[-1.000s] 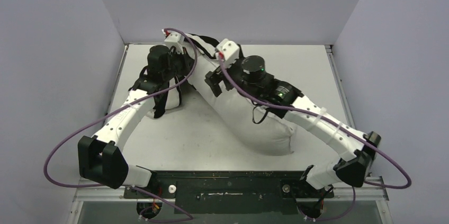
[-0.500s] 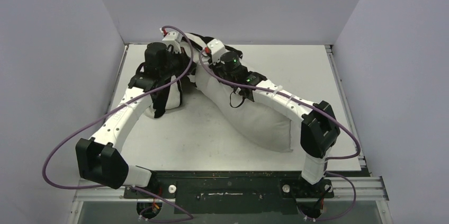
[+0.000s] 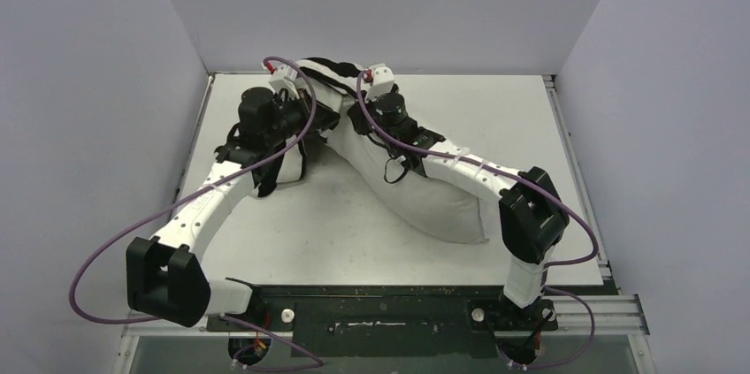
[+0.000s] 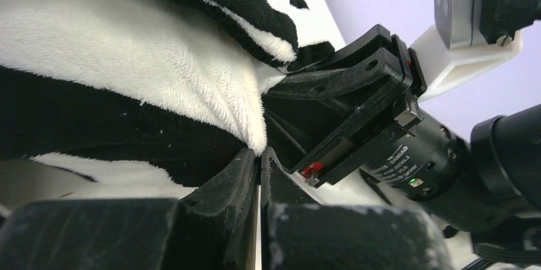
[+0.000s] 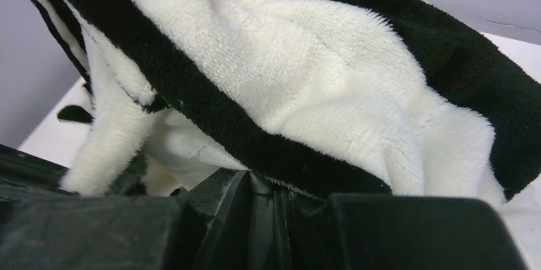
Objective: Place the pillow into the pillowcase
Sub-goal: Stuff the pillow into the pillowcase.
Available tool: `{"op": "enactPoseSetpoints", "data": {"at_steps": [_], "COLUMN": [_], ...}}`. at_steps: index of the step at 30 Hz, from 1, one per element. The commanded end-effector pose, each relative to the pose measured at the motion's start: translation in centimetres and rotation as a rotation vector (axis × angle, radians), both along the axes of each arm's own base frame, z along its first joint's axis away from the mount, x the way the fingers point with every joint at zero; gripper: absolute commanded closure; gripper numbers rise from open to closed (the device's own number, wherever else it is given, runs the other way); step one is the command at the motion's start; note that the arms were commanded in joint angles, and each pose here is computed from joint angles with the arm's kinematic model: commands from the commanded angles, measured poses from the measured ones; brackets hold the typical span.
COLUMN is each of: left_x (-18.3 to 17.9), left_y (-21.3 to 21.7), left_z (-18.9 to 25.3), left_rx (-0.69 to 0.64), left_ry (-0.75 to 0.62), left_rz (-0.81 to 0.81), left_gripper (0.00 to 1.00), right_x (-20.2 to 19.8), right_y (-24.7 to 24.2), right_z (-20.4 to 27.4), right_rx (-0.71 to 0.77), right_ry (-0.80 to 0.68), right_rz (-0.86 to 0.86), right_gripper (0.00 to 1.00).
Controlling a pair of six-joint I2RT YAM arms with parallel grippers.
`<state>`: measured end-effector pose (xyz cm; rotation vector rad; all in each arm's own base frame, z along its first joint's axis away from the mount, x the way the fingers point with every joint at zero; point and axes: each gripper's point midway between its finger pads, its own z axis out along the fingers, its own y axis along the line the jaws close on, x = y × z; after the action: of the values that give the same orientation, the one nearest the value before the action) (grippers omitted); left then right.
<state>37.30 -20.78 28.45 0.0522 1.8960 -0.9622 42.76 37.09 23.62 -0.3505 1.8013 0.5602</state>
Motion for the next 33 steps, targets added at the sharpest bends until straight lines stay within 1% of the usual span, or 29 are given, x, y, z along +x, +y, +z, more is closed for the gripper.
{"op": "enactPoseSetpoints", "data": {"at_steps": [1,3,5,8,10,12,15,18,23,26,30,33], "left_x": [-1.9,-2.0,-2.3,-3.6,-4.7,-5.9,-8.2,-10.0,-13.0,-13.9,-13.8,-12.4], "left_y": [-4.4,-4.7,-4.4,-4.0,-4.1,-4.8,-7.3,-9.8,-13.0,-13.7,-12.9,-12.0], "left_z": [5.0,6.2,8.4,12.2,14.3,15.0,14.9,14.4,12.9,11.8,11.2,11.4], "left_rx": [-0.222,-0.235,-0.233,-0.25,-0.285,-0.323,-0.346,-0.347,-0.355,-0.366,-0.343,-0.279], "left_ry": [-0.068,-0.081,-0.122,-0.184,-0.205,-0.193,-0.186,-0.171,-0.119,-0.083,-0.086,-0.1], "left_rz": [-0.209,-0.224,-0.22,-0.229,-0.25,-0.284,-0.356,-0.416,-0.493,-0.505,-0.457,-0.41], "left_gripper": [1.0,1.0,1.0,1.0,1.0,1.0,1.0,1.0,1.0,1.0,1.0,1.0], "right_x": [1.5,0.9,-0.2,-2.7,-4.2,-5.2,-6.0,-5.4,-2.8,-2.1,-2.5,-3.3], "right_y": [-0.6,-0.4,-0.3,-0.7,-1.2,-2.3,-3.8,-5.0,-7.4,-8.7,-10.0,-10.1], "right_z": [6.9,7.7,9.2,12.5,15.1,17.6,20.9,22.7,22.4,21.6,20.2,19.5], "right_rx": [0.321,0.33,0.335,0.377,0.42,0.498,0.623,0.68,0.785,0.836,0.842,0.799], "right_ry": [-0.088,-0.077,-0.073,-0.066,-0.069,-0.077,-0.111,-0.132,-0.097,-0.082,-0.07,-0.046], "right_rz": [-0.078,-0.031,0.014,0.083,0.118,0.128,0.126,0.058,-0.027,-0.041,-0.048,0.054], "right_gripper": [1.0,1.0,1.0,1.0,1.0,1.0,1.0,1.0,1.0,1.0,1.0,1.0]}}
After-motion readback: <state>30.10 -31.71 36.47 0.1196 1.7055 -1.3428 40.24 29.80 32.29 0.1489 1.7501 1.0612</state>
